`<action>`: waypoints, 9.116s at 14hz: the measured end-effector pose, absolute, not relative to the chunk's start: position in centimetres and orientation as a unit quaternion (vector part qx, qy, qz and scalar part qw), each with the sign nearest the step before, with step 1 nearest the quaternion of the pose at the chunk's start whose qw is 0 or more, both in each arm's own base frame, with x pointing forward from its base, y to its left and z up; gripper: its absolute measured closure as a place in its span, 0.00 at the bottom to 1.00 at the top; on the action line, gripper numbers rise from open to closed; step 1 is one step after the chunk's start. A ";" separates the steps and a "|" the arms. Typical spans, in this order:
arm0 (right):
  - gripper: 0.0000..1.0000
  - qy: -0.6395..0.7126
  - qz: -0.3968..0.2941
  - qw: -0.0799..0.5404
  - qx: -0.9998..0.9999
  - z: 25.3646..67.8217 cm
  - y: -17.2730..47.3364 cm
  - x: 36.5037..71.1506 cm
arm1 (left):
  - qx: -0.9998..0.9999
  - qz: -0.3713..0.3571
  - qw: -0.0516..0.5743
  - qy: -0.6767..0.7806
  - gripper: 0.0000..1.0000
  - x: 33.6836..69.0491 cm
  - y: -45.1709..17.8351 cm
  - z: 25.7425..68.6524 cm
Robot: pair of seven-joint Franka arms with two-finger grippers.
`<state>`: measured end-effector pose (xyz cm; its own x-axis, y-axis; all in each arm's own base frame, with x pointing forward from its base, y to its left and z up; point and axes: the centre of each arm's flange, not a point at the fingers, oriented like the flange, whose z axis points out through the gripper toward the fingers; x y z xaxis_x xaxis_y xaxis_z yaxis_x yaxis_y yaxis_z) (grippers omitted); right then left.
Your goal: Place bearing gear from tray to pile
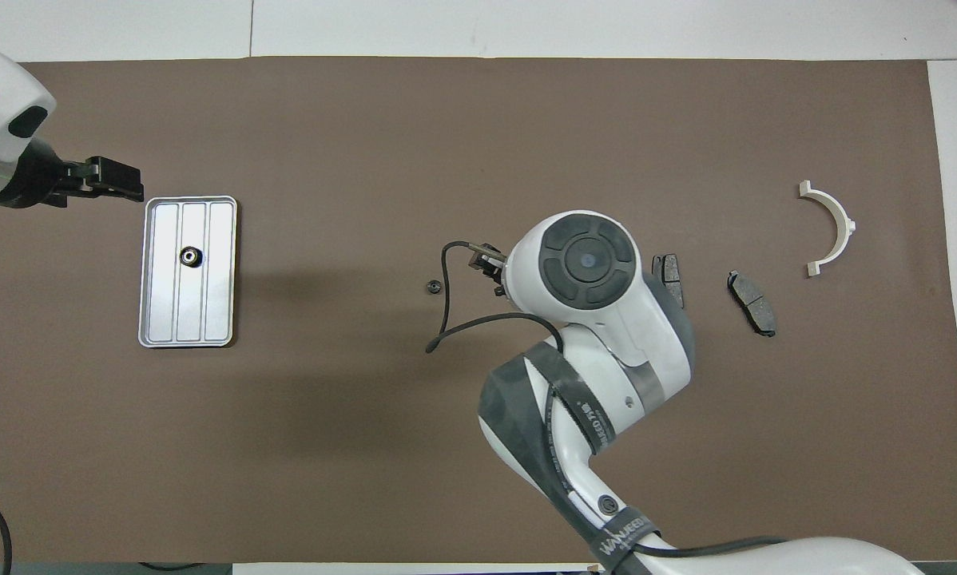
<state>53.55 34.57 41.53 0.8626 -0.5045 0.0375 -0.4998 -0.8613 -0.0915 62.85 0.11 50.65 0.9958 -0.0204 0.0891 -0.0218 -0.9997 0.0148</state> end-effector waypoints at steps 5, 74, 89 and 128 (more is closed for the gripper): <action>0.00 0.290 -0.027 0.002 -0.957 36.1 43.5 54.0 | 0.998 0.048 0.003 -0.027 0.03 62.6 3.5 41.8; 0.00 -0.070 -0.024 -0.013 -0.997 33.4 -1.8 70.3 | 0.987 0.037 0.036 0.152 0.65 49.3 -40.9 29.6; 0.00 0.220 0.007 -0.020 -0.975 45.8 31.7 57.0 | 0.986 0.122 0.026 0.114 0.00 54.5 -22.0 65.1; 0.60 0.285 -0.015 -0.024 -0.958 34.2 37.6 60.3 | 1.000 -0.006 0.010 -0.004 0.00 56.0 -6.0 60.7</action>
<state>60.29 37.60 34.16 0.8370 -0.5455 0.0430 -0.5469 -0.8363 0.0380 56.01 -6.00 60.67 0.9999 -0.0077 -0.0121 -0.0075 -0.9998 0.0195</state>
